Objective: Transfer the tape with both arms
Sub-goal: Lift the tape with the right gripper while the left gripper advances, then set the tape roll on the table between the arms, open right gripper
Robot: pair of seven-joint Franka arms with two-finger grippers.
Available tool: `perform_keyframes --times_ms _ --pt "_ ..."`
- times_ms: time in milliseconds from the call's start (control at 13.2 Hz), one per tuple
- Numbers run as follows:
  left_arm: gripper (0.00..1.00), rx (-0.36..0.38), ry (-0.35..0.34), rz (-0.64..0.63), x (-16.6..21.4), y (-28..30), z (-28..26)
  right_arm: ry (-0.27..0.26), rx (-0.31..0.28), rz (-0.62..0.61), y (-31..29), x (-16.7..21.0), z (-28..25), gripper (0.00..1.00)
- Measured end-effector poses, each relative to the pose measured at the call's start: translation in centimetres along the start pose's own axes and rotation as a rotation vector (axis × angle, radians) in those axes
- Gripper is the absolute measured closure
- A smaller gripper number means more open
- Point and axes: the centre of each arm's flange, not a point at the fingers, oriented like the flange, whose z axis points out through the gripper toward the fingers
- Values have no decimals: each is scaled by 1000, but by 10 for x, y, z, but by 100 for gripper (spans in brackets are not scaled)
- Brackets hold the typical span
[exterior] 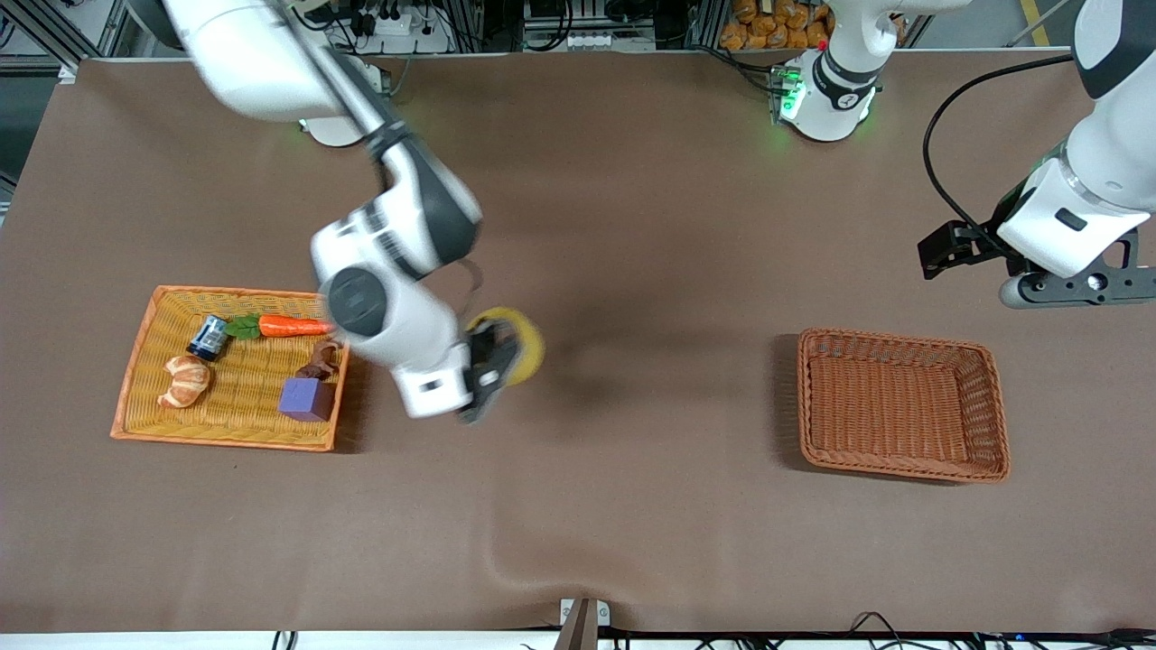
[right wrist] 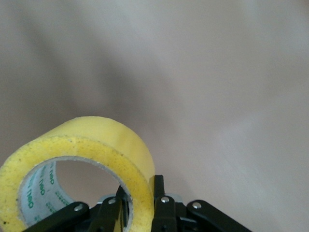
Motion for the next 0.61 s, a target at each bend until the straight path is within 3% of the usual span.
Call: perform_keyframes --times_ms 152,304,456,608 --pt "0 28 4 3 4 0 2 97 -68 -77 -49 36 9 78" --pt "0 23 -16 12 12 7 17 132 -134 -145 -71 51 25 78" --pt "0 -29 8 16 27 16 31 127 -161 -170 -71 52 36 78" --pt "0 -65 30 13 37 20 38 83 -156 -158 -62 45 40 78"
